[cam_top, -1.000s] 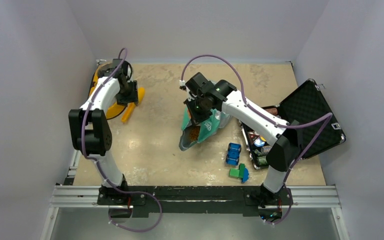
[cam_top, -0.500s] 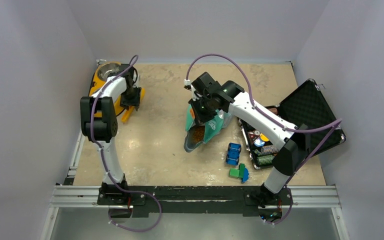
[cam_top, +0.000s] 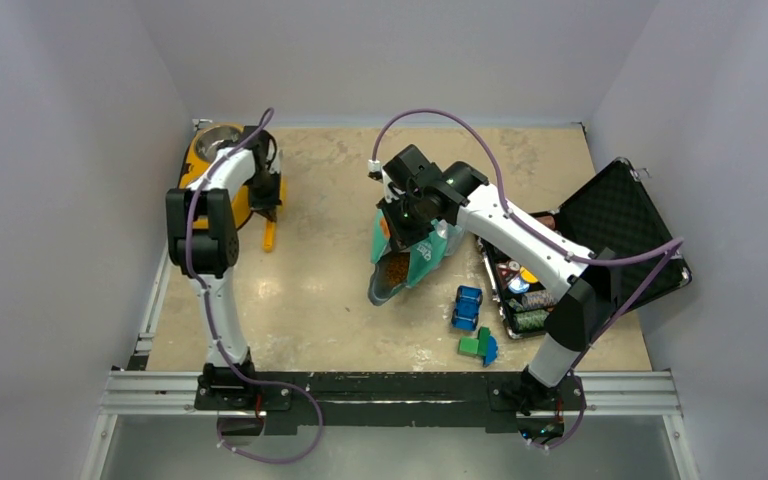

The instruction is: Serve the pet food

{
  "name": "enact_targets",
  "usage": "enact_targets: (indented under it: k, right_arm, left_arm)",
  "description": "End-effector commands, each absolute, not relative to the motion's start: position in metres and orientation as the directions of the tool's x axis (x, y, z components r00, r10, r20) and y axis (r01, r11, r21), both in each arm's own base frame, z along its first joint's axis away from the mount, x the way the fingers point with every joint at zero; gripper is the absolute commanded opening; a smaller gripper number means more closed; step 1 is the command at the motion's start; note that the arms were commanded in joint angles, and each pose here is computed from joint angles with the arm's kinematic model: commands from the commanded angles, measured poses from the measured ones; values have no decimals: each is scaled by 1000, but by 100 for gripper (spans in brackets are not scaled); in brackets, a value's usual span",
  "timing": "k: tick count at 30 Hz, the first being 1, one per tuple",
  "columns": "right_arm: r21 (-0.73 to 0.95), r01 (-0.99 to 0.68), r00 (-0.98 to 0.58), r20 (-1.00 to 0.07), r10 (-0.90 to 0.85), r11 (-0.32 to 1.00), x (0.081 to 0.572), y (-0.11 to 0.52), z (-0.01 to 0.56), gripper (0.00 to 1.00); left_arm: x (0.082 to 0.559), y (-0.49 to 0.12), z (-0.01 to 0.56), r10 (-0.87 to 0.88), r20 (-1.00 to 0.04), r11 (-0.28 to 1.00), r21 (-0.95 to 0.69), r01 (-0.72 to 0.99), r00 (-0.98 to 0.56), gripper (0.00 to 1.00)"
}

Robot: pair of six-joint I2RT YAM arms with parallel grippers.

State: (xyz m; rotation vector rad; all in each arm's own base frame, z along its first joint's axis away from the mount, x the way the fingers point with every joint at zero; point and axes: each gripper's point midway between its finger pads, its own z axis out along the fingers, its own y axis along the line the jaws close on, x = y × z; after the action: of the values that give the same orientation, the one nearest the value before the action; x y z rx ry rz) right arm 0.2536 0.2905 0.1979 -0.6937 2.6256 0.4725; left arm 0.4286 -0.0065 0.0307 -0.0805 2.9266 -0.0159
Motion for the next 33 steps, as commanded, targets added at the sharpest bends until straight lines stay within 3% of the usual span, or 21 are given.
enact_targets:
  k: [1, 3, 5, 7, 11, 20, 25, 33]
  right_arm:
    - [276, -553, -762, -548, -344, 786, 255, 296, 240, 0]
    - [276, -555, -760, -553, -343, 785, 254, 294, 241, 0]
    - [277, -557, -756, -559, -341, 783, 253, 294, 242, 0]
    - [278, -562, -750, -569, -338, 779, 254, 295, 246, 0]
    - [280, -567, -742, -581, -334, 774, 253, 294, 253, 0]
    - [288, -567, -746, -577, -333, 772, 248, 293, 251, 0]
    - [287, -568, -747, -573, -337, 771, 246, 292, 249, 0]
    - [284, -570, -743, -578, -337, 771, 245, 290, 251, 0]
  left_arm:
    - [400, -65, 66, -163, -208, 929, -362, -79, -964, 0]
    - [396, -115, 94, -215, -233, 766, -643, -15, -948, 0]
    - [391, -159, 124, -283, -240, 483, -872, 78, -929, 0]
    - [390, -184, 142, -342, -242, 264, -952, 155, -908, 0]
    - [387, -193, 138, -410, -103, -2, -993, 114, -906, 0]
    - [375, -193, 77, -396, -102, 140, -989, 50, -912, 0]
    - [372, -188, 55, -381, -153, 282, -958, 42, -912, 12]
    - [377, -181, 35, -366, -170, 389, -921, 16, -915, 16]
